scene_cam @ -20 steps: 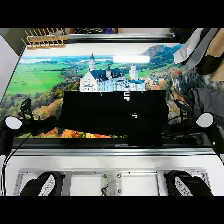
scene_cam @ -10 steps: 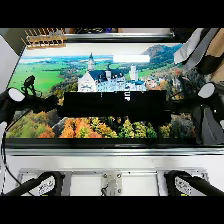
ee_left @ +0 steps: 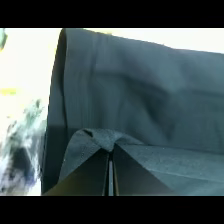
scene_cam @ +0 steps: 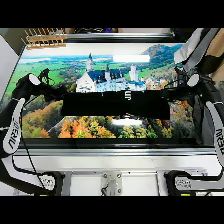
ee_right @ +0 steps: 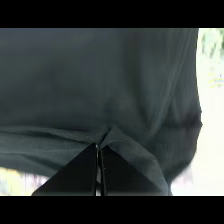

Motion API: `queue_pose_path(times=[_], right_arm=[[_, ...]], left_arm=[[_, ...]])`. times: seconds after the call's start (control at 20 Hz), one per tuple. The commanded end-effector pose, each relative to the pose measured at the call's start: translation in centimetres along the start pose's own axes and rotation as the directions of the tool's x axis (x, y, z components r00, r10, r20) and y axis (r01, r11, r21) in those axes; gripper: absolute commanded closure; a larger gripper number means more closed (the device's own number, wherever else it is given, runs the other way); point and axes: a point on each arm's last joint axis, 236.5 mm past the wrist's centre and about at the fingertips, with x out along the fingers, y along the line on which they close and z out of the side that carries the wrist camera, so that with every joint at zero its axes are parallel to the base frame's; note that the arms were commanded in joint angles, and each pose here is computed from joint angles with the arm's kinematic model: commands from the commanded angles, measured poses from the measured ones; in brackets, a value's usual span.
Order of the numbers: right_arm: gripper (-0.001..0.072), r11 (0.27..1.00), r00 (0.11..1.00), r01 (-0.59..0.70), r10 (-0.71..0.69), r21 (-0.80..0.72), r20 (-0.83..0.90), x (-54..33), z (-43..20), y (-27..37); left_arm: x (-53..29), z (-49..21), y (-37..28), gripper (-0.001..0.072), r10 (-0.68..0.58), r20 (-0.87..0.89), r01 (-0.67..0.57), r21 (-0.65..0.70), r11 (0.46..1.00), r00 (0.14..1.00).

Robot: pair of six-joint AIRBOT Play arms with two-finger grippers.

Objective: Fold the clothes and pants, and hang the long-sleeved shirts on hangers.

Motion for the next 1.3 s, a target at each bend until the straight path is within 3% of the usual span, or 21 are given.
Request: queue_pose_path(times=[0.0, 0.1, 0.15, 0.2, 0.25, 0.5, 0.55, 0.65, 0.7, 0.95, 1.25], right_arm=[[0.0694, 1.0, 0.998, -0.005, 0.003, 0.022, 0.068, 1.9, 2.1, -0.3], [0.0671, 0.998, 0.995, -0.04, 0.035, 0.05, 0.094, 2.5, 2.8, 0.3], [0.0482, 0.995, 0.991, -0.069, 0.06, 0.071, 0.121, 2.6, 3.4, 0.9], [0.0197, 0.991, 0.984, -0.1, 0.085, 0.092, 0.154, 2.4, 4.2, 1.4], [0.0048, 0.984, 0.976, -0.135, 0.112, 0.114, 0.186, 1.9, 5.2, 2.0], [0.0048, 0.965, 0.946, -0.255, 0.237, 0.056, 0.223, -3.2, 7.2, 1.0], [0.0047, 0.958, 0.94, -0.282, 0.267, 0.046, 0.211, -3.9, 6.8, 0.0], [0.0048, 0.95, 0.944, -0.306, 0.293, 0.068, 0.151, -4.5, 4.7, -3.2], [0.0048, 0.945, 0.947, -0.308, 0.295, 0.107, 0.125, -4.3, 3.4, -5.1], [0.0001, 0.888, 0.951, -0.3, 0.306, 0.35, 0.039, 0.1, -2.3, -13.0], [0.0001, 0.804, 0.861, -0.455, 0.507, 0.383, -0.043, 4.9, -4.2, -9.0]], left_arm=[[1.8, 1.8, -0.1, 0.0704, -0.005, -0.004, 0.005, -0.028, 1.0, 1.0], [2.1, 2.2, -0.5, 0.0671, -0.019, -0.005, 0.019, -0.042, 0.999, 1.0], [2.1, 2.6, -1.1, 0.041, -0.043, 0.002, 0.044, -0.052, 0.998, 0.999], [1.7, 3.2, -1.9, 0.0146, -0.071, 0.022, 0.072, -0.061, 0.996, 0.997], [1.1, 4.0, -2.5, 0.0156, -0.087, 0.043, 0.089, -0.06, 0.994, 0.995], [-5.2, 6.3, -5.1, 0.0155, -0.11, 0.096, 0.108, 0.024, 0.994, 0.989], [-6.1, 5.9, -5.9, 0.0201, -0.116, 0.096, 0.112, 0.041, 0.993, 0.989], [-7.1, 4.6, -7.3, 0.0633, -0.126, 0.1, 0.117, 0.092, 0.989, 0.987], [-7.2, 3.5, -8.1, 0.0704, -0.131, 0.095, 0.12, 0.109, 0.987, 0.987], [-4.6, -3.5, -12.4, 0.0704, -0.146, 0.002, 0.143, 0.194, 0.97, 0.989], [-1.9, -8.3, -17.0, 0.0704, -0.164, -0.064, 0.175, 0.285, 0.942, 0.984]])
